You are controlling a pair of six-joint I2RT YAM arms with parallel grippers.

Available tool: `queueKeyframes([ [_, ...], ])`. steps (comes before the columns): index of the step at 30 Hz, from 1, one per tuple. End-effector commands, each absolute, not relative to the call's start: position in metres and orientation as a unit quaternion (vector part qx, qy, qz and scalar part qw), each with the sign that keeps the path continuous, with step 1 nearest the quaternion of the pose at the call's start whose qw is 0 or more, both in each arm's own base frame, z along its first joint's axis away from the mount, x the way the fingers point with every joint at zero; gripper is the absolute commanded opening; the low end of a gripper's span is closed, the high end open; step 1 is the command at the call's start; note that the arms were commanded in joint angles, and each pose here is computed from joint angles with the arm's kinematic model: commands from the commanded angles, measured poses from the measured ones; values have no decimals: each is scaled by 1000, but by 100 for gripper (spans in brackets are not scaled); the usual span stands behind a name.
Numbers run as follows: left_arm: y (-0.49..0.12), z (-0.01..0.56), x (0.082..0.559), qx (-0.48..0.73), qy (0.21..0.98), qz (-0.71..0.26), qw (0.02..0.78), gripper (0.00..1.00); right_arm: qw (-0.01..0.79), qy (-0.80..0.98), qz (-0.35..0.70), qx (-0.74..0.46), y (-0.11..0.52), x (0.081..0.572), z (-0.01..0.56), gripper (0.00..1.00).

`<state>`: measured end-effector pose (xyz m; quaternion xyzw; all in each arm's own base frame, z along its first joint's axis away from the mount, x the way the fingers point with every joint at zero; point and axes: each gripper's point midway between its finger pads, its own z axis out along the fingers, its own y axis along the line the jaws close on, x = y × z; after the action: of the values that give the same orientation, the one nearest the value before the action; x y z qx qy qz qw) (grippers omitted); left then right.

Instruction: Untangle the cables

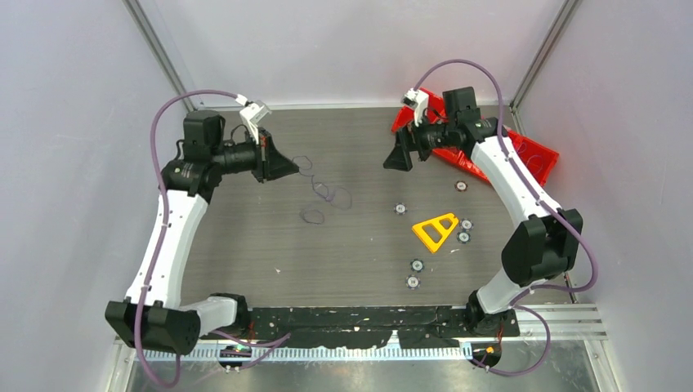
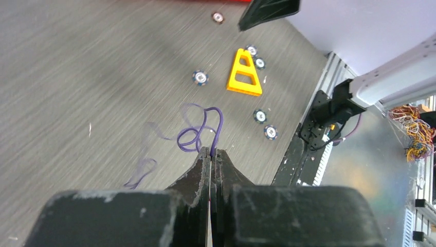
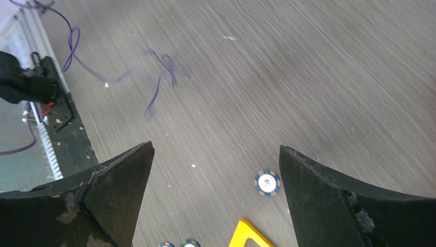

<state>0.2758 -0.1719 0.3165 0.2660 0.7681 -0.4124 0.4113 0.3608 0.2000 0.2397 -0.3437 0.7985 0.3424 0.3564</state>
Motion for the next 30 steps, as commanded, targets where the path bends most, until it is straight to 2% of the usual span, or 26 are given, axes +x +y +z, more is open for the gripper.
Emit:
queueKeyframes([
  [1,-186,362,256,299,726,-441,434,0,464,689,387,-400,239,338,336,97],
  [5,-199,396,239,325,696,-458,447,0,512,614,419,-430,269,305,384,95],
  [11,-210,431,230,331,669,-477,464,0,530,522,464,-481,322,248,427,95],
  [20,-218,447,217,345,648,-493,467,0,537,500,464,-495,368,245,426,96],
  [21,-218,448,217,344,648,-493,468,0,534,502,466,-496,370,245,423,92],
  [23,-218,449,214,344,646,-494,469,0,529,506,469,-495,374,246,418,72],
  [24,-218,450,213,345,644,-496,469,0,527,506,470,-495,375,245,416,52],
  [25,-218,452,211,347,641,-498,471,0,527,507,469,-494,375,245,415,43],
  [26,-218,453,211,346,639,-499,472,0,528,508,469,-494,375,245,415,19],
  [28,-216,455,209,347,636,-494,480,0,543,517,450,-485,372,253,419,7],
  [29,-214,455,210,343,638,-489,486,0,552,519,440,-482,368,254,425,6],
  [30,-212,455,212,339,640,-482,494,12,567,522,424,-476,364,262,428,6],
])
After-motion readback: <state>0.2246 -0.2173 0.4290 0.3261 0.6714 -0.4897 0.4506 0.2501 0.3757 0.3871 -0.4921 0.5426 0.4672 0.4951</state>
